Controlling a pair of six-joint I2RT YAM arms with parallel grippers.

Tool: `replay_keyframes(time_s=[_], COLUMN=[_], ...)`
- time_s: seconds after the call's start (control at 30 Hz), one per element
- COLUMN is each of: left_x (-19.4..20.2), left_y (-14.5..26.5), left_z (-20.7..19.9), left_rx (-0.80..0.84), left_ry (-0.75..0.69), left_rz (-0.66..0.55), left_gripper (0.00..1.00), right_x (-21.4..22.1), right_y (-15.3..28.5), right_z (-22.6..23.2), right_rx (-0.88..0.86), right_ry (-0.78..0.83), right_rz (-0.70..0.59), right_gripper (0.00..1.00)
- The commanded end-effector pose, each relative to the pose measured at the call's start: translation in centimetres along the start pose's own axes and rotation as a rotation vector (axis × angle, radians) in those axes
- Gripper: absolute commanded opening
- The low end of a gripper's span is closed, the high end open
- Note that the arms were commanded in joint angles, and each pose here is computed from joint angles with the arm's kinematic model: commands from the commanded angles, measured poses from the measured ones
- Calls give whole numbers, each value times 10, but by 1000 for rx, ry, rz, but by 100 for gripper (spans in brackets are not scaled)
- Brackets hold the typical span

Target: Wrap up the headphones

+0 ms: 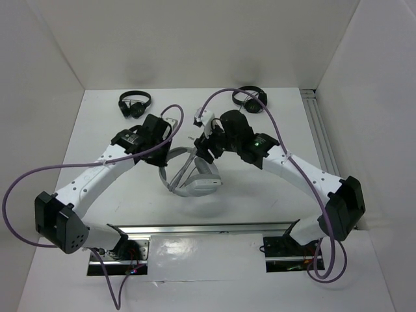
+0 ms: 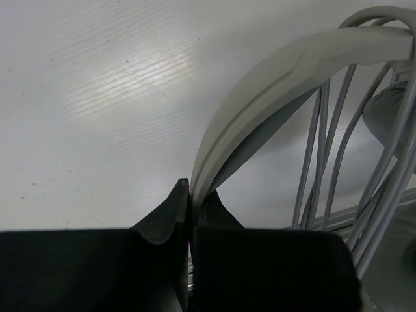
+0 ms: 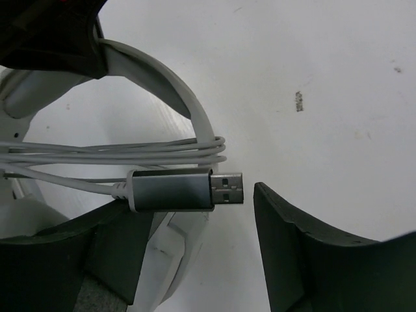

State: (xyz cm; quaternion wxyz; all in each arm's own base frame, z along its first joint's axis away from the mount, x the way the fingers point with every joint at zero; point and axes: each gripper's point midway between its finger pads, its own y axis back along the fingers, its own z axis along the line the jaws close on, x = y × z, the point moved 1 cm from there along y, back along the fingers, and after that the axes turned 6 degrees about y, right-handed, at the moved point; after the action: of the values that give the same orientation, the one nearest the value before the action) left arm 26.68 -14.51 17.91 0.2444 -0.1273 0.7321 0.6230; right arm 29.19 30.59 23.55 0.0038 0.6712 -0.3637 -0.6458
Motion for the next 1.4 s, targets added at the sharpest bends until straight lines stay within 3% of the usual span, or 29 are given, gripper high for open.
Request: replay_keyframes(time_s=[0.0, 0.03, 0.07, 0.27, 0.47, 0.5, 0.53, 0.67, 0.9, 1.07, 1.13, 1.17, 1.37], left_x=[-23, -22, -24, -25, -26, -26, -28, -37, -64, -74, -84, -85, -93], left_y=[7, 8, 5, 3, -3, -5, -8, -18, -61, -123, -137, -145, -188], left_z=[-10, -13, -14, -17, -4, 0, -1, 13, 29, 40, 41, 45, 46], left_rx=[58, 77, 92, 125, 109, 103, 104, 57, -52, -118, -105, -104, -94], left_ry=[1, 0, 8, 14, 41, 60, 76, 152, 271, 361, 396, 423, 442], left_rz=[-69, -63, -61, -61, -64, -66, -66, -106, -131, -97, -113, -110, -71], left_gripper=[0, 0, 0, 0, 0, 0, 0, 0, 0, 0, 0, 0, 0], right_x=[-16, -12, -15, 7, -23, -26, -32, -83, -117, -89, -91, -68, -43], right_y=[3, 0, 2, -12, 4, 7, 12, 66, 122, 129, 142, 132, 122], right_z=[4, 3, 6, -8, -13, -15, -18, -56, -76, -46, -32, -31, -13], right_rx=[-93, -114, -135, -137, -193, -171, -140, 112, 276, 223, 213, 233, 201], right_ry=[-49, -60, -60, -120, -164, -194, -203, -263, -412, -449, -422, -448, -454], right_rz=[-45, -41, -46, 29, -96, -107, -132, -333, -408, -424, -498, -460, -406], right_gripper=[69, 81, 86, 88, 93, 93, 100, 100, 100, 100, 100, 100, 100])
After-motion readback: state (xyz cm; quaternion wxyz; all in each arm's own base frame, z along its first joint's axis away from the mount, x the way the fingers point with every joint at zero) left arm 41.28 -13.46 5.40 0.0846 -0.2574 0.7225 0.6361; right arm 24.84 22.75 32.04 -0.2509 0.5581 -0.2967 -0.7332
